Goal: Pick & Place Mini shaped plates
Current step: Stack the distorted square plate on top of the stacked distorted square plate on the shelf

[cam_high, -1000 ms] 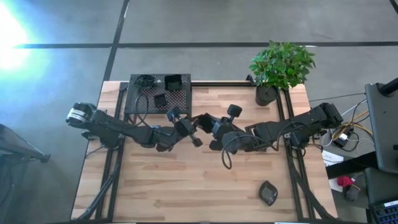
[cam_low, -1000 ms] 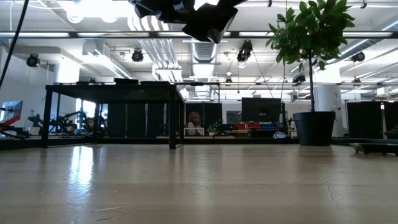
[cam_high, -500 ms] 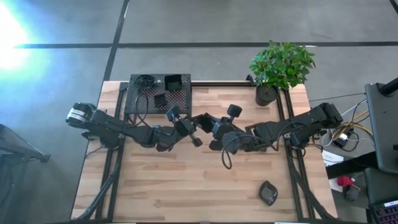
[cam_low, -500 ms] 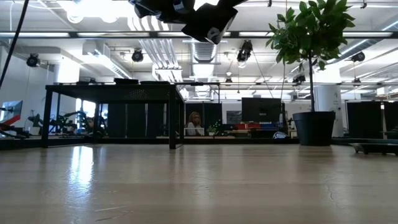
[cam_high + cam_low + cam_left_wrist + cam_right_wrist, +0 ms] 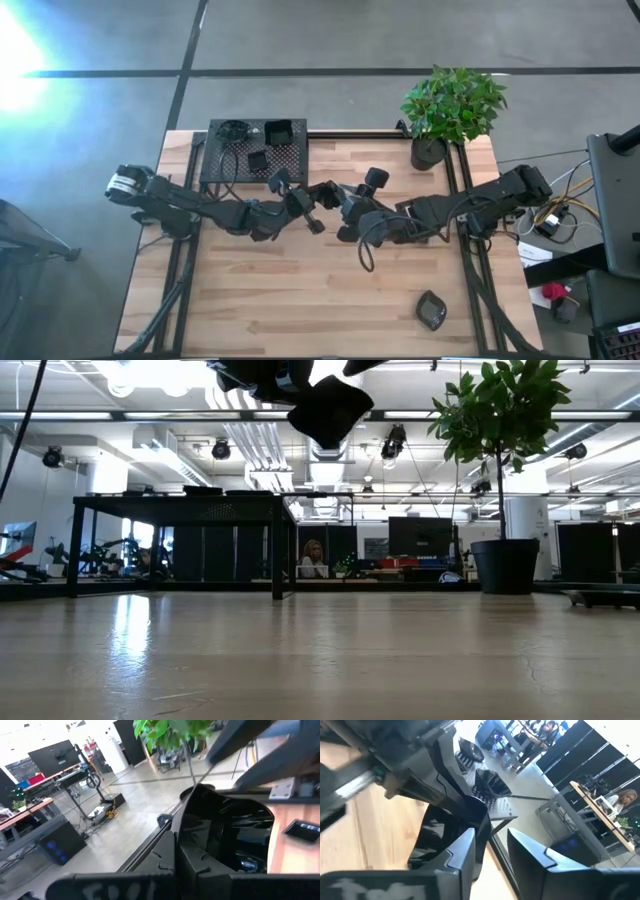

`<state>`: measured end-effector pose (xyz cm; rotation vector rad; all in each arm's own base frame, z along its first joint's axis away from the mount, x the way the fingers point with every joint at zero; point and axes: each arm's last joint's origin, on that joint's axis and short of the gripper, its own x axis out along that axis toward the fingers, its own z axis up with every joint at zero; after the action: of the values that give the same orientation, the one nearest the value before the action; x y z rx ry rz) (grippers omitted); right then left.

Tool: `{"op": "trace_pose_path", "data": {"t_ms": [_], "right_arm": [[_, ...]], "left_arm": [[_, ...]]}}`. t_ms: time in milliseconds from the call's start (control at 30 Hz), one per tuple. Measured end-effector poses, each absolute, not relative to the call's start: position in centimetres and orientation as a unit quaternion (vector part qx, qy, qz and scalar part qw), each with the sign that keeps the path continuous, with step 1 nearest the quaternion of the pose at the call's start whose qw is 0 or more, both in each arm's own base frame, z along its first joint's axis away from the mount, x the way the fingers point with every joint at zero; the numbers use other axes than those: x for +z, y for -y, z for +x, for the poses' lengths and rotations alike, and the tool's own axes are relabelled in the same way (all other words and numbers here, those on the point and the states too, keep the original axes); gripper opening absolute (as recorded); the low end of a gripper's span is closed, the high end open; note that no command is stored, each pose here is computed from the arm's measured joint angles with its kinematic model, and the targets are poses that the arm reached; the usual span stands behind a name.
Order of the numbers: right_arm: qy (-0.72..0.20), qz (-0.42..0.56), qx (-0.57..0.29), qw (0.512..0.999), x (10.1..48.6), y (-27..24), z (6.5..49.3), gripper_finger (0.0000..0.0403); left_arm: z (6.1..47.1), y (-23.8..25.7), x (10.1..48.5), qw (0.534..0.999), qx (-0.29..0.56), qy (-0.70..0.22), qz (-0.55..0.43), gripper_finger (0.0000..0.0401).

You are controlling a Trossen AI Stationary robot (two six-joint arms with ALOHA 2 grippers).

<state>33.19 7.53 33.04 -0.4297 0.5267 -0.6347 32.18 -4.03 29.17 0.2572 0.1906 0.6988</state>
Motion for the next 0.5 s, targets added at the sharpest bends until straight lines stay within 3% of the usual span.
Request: {"op": "trace_pose_path", "data": {"t_ms": [233,500], "right_arm": [[-0.228,-0.210,-0.290,0.905,35.4,-8.4,32.3,0.0132],[-0.206,-0.197,-0.279,0.917,37.0,-9.0,31.0,0.0129]], "left_arm": [[30.9,2.2,31.8,0.916,0.365,-0.124,0.107,0.0000],[28.1,-1.2,35.9,0.888,0.413,-0.181,0.091,0.0000]]}}
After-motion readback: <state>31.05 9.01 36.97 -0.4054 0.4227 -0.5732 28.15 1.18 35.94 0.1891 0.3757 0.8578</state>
